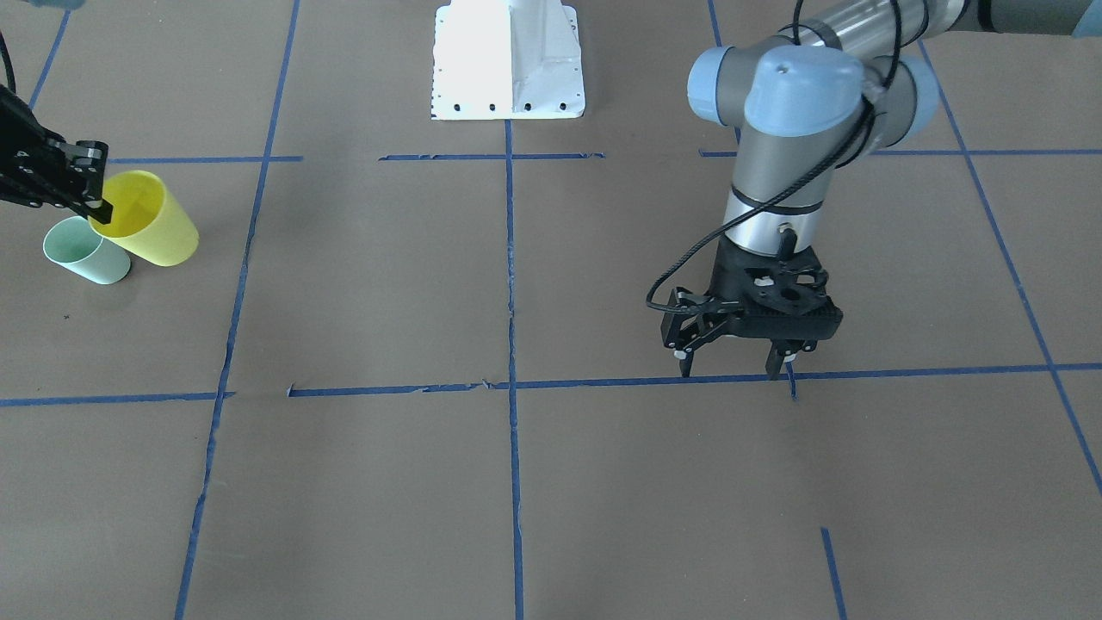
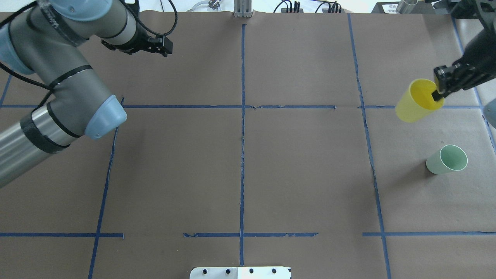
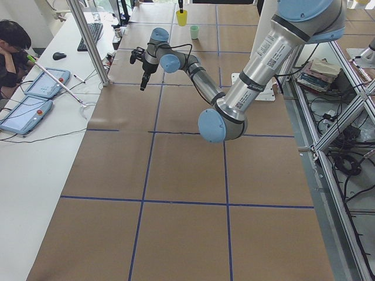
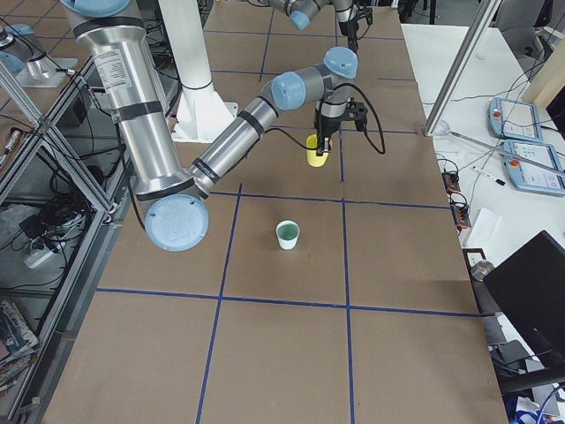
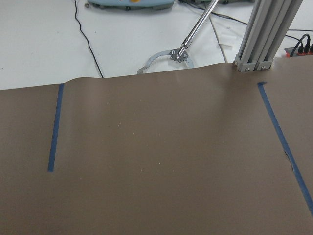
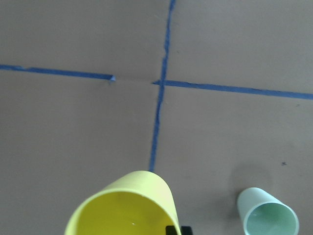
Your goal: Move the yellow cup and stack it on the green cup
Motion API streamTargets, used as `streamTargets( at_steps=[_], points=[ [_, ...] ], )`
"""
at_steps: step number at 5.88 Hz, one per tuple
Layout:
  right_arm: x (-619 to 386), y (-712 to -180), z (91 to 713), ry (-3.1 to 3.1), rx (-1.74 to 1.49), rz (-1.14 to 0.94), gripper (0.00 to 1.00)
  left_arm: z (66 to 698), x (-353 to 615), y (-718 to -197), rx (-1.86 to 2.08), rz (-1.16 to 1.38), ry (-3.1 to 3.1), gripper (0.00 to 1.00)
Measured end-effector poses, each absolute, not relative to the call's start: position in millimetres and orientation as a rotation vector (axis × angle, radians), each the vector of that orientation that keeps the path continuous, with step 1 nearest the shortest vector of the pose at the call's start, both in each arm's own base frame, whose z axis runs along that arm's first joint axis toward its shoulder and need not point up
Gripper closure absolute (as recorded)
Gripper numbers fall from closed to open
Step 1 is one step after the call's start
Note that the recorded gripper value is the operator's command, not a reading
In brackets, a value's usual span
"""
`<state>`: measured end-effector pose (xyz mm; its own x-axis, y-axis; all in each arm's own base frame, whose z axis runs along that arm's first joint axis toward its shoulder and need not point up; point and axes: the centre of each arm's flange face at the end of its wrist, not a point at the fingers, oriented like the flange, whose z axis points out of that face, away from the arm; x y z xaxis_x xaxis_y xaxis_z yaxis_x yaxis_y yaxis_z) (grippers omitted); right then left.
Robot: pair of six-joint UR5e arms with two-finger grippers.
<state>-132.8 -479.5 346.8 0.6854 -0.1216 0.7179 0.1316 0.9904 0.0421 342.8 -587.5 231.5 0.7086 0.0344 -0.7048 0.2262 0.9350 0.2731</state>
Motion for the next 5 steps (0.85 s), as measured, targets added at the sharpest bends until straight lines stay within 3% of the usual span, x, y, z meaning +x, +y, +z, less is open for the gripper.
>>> streamTargets(
  at_steps=[3, 5],
  points=[
    [-94, -421, 472, -0.762, 0.024, -0.251, 1.00, 241, 317, -564, 0.306, -0.119, 0.799, 0.00],
    [-91, -411, 511, -0.764, 0.020, -0.254, 1.00, 240, 319, -561, 0.304, -0.116, 0.804, 0.00]
  ],
)
